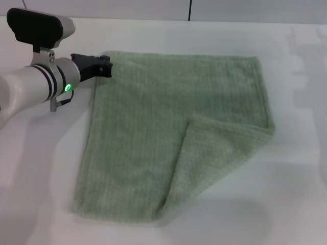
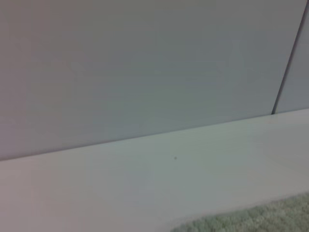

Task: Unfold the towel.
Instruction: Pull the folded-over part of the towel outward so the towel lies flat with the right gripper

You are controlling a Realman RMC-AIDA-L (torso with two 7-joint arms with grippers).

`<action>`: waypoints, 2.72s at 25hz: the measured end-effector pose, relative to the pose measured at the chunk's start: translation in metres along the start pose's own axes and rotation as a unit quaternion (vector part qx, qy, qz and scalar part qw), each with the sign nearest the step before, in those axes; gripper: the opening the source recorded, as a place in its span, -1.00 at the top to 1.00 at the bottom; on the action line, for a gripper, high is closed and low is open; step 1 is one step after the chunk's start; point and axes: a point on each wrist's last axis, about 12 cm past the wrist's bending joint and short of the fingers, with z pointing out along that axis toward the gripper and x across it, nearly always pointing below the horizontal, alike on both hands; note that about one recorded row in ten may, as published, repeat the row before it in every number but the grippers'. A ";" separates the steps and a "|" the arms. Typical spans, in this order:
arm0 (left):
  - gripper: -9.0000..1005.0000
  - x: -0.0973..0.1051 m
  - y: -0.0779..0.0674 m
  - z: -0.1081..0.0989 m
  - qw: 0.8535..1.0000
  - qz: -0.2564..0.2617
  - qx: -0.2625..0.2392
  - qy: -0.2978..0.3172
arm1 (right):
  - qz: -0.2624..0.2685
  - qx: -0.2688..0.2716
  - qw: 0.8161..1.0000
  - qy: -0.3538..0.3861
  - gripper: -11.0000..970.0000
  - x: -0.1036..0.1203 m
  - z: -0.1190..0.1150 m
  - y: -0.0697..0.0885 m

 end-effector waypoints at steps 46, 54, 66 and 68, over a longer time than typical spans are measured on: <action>0.95 -0.001 -0.012 0.004 1.000 -0.014 0.019 -0.006 | 0.001 -0.009 1.000 0.003 -0.37 -0.002 0.007 0.006; 0.95 -0.001 -0.012 0.004 1.000 -0.015 0.019 -0.005 | 0.018 -0.020 1.000 0.015 -0.37 -0.004 0.011 0.016; 0.94 0.000 -0.011 0.004 1.000 -0.015 0.018 -0.005 | 0.028 -0.127 0.988 0.086 -0.37 -0.030 0.030 0.054; 0.94 0.000 -0.011 0.004 1.000 -0.015 0.018 -0.005 | 0.016 -0.147 0.984 0.098 -0.37 -0.037 0.030 0.060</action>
